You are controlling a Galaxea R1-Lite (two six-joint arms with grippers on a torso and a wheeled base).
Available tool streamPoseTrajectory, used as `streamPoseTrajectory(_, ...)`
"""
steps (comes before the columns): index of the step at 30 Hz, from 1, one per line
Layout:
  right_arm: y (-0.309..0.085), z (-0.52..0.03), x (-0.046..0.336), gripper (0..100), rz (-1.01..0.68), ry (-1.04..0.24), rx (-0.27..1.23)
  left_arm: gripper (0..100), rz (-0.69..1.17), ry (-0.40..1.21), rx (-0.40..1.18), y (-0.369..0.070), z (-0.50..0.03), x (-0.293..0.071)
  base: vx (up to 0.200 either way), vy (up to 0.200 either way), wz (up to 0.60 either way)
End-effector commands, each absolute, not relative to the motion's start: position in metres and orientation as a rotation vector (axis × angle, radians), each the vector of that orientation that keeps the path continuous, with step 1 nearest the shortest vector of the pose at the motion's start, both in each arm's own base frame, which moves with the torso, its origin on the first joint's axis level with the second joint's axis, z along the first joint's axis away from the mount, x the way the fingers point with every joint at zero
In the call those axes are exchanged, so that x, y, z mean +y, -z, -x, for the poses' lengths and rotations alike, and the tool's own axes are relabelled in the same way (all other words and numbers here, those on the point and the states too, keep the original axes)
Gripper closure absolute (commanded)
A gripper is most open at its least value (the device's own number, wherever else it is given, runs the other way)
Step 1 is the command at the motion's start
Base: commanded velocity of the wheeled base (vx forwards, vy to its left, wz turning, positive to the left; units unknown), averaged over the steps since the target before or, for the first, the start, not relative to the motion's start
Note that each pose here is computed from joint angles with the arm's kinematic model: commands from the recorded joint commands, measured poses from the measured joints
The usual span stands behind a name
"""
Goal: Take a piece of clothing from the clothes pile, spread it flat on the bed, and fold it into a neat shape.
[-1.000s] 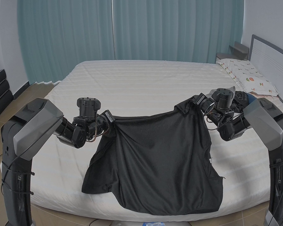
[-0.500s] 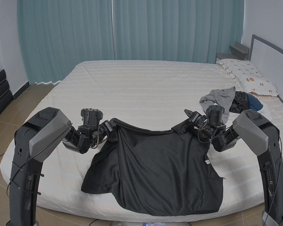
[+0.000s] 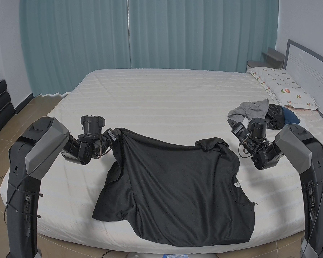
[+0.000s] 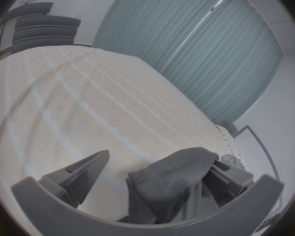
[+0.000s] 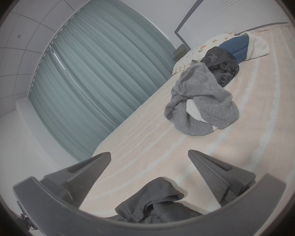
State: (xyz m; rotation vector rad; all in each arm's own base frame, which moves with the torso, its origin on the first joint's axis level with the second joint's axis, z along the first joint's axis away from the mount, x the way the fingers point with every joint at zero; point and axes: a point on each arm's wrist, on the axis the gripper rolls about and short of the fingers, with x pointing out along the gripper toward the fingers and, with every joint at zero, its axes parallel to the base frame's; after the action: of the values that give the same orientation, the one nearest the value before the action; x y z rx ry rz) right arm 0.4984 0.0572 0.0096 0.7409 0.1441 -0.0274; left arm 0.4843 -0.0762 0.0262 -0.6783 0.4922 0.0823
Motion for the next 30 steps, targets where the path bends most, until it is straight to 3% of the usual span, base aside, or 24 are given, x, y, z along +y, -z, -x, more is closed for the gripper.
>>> streamPoseTrajectory(1,-0.002,-0.493,0.06,0,-0.739,0.028,0.179,0,0.71,-0.045,0.491,-0.045,-0.489,-0.072,0.0,0.0,0.0)
streamPoseTrajectory(7,0.001,-0.49,0.062,0,-0.739,0.023,0.193,0,0.896,-0.084,0.335,-0.07,-0.514,-0.062,0.0,0.0,0.0)
streamPoseTrajectory(13,0.002,-0.489,0.063,0,-0.759,0.026,0.202,0,0.877,-0.129,0.419,-0.05,-0.511,-0.06,0.0,0.0,0.0)
streamPoseTrajectory(20,0.01,-0.476,0.063,0,-0.756,-0.025,0.286,0,0.725,-0.166,0.563,-0.011,-0.501,-0.055,0.0,0.0,0.0)
streamPoseTrajectory(30,0.019,-0.47,0.064,0,-0.622,-0.128,0.399,0,0.791,-0.126,0.645,-0.03,-0.462,-0.053,0.0,0.0,0.0)
